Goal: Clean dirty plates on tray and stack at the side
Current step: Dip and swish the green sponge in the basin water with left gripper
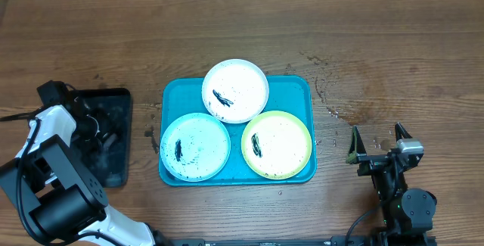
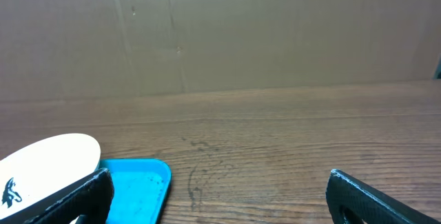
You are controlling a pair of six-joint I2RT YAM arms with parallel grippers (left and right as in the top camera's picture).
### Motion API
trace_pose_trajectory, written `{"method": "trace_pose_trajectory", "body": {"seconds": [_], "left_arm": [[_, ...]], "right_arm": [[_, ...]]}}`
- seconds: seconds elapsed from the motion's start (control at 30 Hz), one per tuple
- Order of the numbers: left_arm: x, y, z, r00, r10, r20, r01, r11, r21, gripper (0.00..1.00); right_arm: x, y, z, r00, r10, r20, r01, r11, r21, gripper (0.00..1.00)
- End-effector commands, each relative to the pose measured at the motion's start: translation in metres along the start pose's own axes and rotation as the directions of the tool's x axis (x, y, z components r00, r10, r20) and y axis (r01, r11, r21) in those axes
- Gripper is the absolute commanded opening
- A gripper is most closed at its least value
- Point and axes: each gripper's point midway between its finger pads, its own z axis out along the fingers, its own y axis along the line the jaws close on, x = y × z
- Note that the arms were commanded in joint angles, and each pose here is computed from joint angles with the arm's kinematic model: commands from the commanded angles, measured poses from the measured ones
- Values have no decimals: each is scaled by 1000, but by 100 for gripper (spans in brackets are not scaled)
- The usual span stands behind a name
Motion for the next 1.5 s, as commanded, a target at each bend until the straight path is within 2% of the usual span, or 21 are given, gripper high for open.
{"method": "trace_pose_trajectory", "body": {"seconds": [0.0, 0.17, 0.23, 0.33, 0.4, 0.43, 0.47, 0.63, 0.67, 0.73, 1.0, 1.3, 1.4, 1.47], "left_arm": [[30, 10, 22, 993, -26, -113, 24, 999, -23, 100], [35, 11, 21, 991, -29, -133, 26, 999, -29, 99], [37, 12, 21, 990, -30, -140, 26, 999, -31, 85], [38, 12, 21, 989, -32, -147, 27, 999, -33, 49], [37, 12, 21, 989, -31, -144, 26, 999, -33, 20], [37, 12, 21, 989, -30, -142, 26, 999, -32, 9], [36, 12, 21, 990, -30, -138, 26, 999, -32, 4], [33, 11, 22, 992, -28, -124, 24, 999, -28, 6], [31, 11, 22, 992, -27, -119, 24, 999, -27, 22], [27, 10, 22, 994, -24, -103, 21, 999, -26, 99], [1, 22, 23, 1000, -8, 11, 9, 995, -102, 100], [-22, 18, 22, 995, 2, 104, 6, 996, -84, 100], [-24, 17, 22, 993, 3, 115, 6, 997, -81, 63], [-25, 17, 21, 993, 4, 118, 6, 997, -81, 33]], "right_arm": [[2, -3, 0, 1000, 0, 2, 0, 1000, 13, 100], [2, -3, 0, 1000, 0, 2, 0, 1000, 13, 100], [2, -3, 0, 1000, 0, 2, 0, 1000, 13, 100], [2, -3, 0, 1000, 0, 2, 0, 1000, 14, 100], [2, -3, 0, 1000, 0, 2, 0, 1000, 13, 100], [2, -3, 0, 1000, 0, 2, 0, 1000, 14, 100], [2, -3, 0, 1000, 0, 2, 0, 1000, 14, 100], [2, -3, 0, 1000, 0, 2, 0, 1000, 13, 100], [2, -3, 0, 1000, 0, 2, 0, 1000, 13, 100], [2, -3, 0, 1000, 0, 2, 0, 1000, 13, 100], [2, -3, 0, 1000, 0, 2, 0, 1000, 13, 100], [2, -3, 0, 1000, 0, 2, 0, 1000, 13, 100], [2, -3, 0, 1000, 0, 2, 0, 1000, 13, 100], [2, -3, 0, 1000, 0, 2, 0, 1000, 13, 100]]}}
